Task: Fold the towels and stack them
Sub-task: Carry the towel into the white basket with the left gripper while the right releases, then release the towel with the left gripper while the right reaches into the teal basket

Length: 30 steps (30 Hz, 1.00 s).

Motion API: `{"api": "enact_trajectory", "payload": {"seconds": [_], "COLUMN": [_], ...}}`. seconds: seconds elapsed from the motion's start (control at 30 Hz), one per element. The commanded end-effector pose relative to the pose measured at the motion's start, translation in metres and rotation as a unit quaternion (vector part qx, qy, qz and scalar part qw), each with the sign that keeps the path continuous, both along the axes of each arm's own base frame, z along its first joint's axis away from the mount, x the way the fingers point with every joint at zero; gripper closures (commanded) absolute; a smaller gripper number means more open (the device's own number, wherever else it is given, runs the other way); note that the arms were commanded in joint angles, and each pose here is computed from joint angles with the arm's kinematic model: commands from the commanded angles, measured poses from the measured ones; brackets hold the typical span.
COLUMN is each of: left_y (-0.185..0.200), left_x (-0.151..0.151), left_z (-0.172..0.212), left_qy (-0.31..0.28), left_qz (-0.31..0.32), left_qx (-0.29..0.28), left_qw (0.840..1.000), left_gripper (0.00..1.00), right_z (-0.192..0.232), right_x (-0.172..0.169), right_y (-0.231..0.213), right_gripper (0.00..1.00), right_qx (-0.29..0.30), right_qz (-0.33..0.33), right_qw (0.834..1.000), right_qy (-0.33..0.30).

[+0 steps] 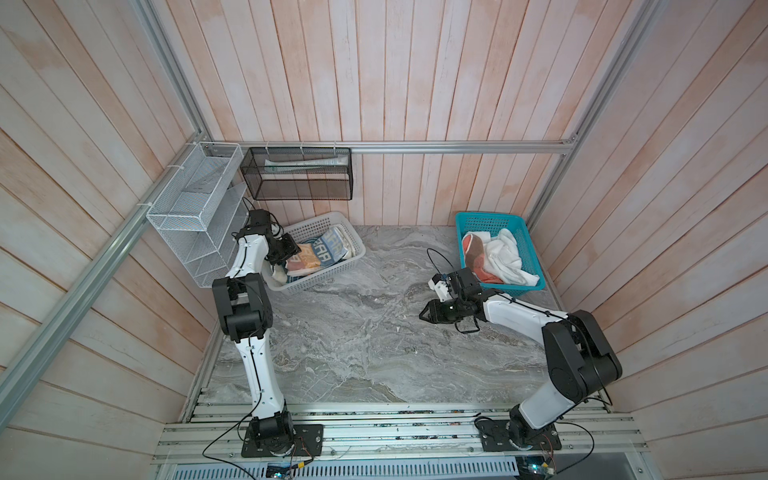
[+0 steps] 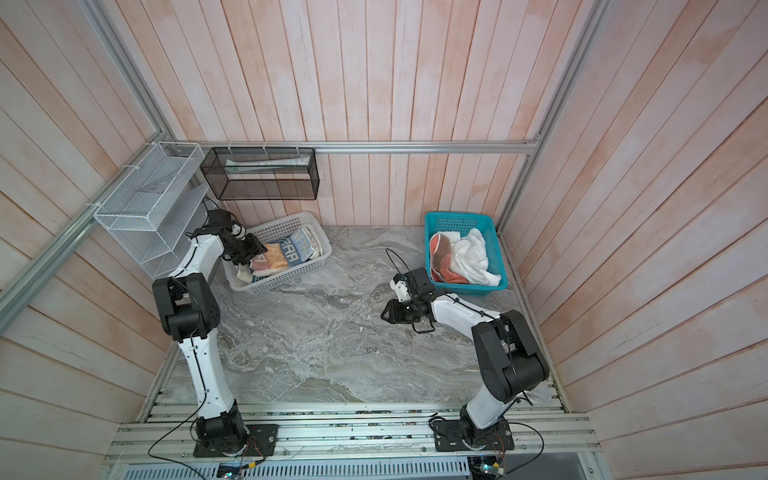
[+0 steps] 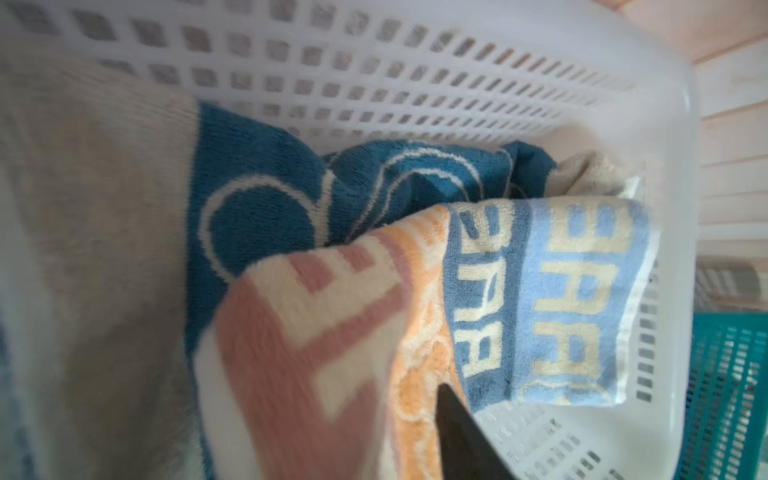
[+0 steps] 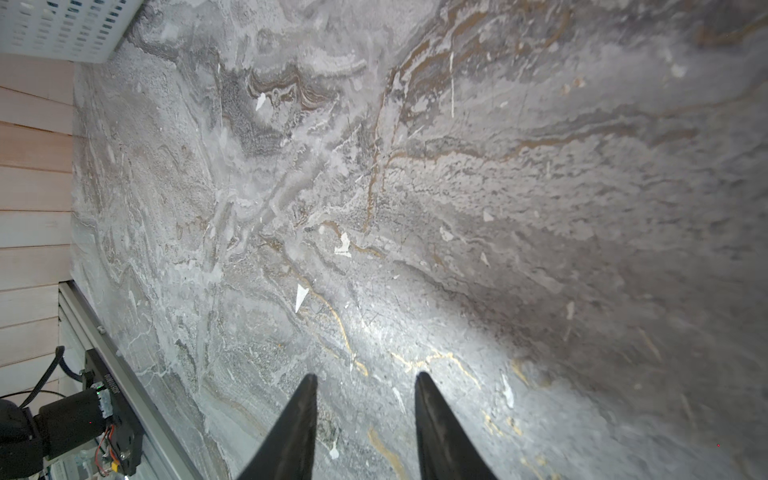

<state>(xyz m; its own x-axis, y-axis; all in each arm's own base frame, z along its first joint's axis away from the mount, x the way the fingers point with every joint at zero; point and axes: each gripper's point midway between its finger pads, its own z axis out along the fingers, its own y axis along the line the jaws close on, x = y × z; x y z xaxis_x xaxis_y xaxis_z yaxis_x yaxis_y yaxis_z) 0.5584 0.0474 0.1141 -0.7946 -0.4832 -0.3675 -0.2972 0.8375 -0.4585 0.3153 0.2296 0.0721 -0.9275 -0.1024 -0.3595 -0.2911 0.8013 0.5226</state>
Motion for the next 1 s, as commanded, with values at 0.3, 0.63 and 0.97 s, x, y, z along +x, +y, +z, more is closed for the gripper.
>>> {"api": "enact_trajectory", "payload": {"seconds": [0.3, 0.63, 0.97], "left_y": [0.003, -0.14, -0.301], "left_x": [-0.013, -0.029, -0.077], "left_z": [0.085, 0.108, 0.064], "left_qy": [-0.089, -0.148, -0.134], "left_qz": [-0.002, -0.17, -0.321], "left_qx": [0.098, 0.09, -0.005], "left_qw": [0.991, 0.97, 0.937], "left_gripper": [0.42, 0.42, 0.42], "right_z": [0.078, 0.072, 0.024], "right_x": [0.079, 0.124, 0.158], "right_y": [-0.071, -0.186, -0.186], "right_gripper": [0.55, 0.48, 0.48], "right_qx": [-0.053, -0.113, -0.113], "right_qz": [-0.078, -0.225, -0.226], "right_qw": [0.992, 0.967, 0.968], "right_qy": [-0.083, -0.041, 0.003]}}
